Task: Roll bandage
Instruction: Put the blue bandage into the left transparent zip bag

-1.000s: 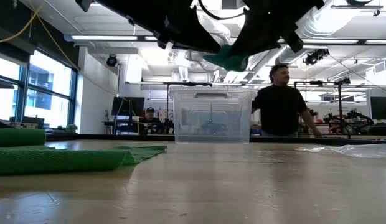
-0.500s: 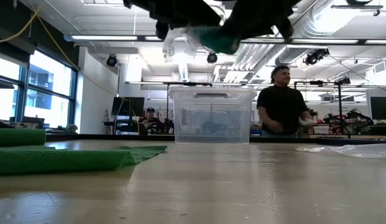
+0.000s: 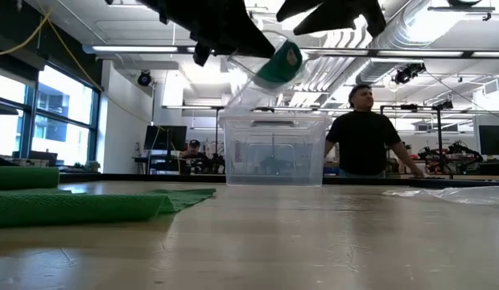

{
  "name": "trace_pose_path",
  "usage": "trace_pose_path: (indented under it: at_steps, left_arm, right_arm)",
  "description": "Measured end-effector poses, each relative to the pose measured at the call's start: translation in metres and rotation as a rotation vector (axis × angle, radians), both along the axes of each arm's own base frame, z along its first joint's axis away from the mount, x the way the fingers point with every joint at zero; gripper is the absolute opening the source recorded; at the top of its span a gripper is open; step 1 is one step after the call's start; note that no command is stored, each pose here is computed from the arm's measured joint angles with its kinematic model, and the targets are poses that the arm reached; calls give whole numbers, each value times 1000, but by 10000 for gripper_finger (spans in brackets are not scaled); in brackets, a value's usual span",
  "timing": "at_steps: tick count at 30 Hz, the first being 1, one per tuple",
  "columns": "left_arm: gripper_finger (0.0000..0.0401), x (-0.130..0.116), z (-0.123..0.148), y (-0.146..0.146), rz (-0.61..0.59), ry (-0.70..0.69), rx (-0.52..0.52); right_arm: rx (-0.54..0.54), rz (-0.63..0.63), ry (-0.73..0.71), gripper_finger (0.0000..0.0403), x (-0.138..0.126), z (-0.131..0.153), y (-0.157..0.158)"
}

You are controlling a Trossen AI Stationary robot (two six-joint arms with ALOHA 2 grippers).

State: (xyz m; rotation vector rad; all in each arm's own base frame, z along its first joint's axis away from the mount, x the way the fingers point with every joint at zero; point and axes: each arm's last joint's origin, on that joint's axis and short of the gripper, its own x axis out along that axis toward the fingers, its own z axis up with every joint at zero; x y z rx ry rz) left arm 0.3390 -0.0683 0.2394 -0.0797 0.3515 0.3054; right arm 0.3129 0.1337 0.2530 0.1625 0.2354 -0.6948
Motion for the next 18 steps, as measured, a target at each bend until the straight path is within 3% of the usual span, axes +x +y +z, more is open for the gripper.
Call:
trace_pose_path:
  at_steps: [3,6,10,14,16,18]
  left_arm:
    - [0,1,-1,2,-39,7,-35]
    - [0,3,-4,12,-134,38,-148]
    - [0,6,-6,30,-214,62,-281]
    - [0,8,-3,39,-223,25,-304]
    - [0,8,-3,39,-225,26,-307]
    - [0,8,-3,37,-229,29,-313]
  right_arm:
    - [-34,44,28,161,-4,3,7]
    - [-42,143,52,161,-13,13,13]
    - [26,472,118,160,-21,26,24]
    - [110,780,175,155,-21,23,36]
    - [121,803,175,143,-17,19,37]
    - [103,719,192,123,-12,13,31]
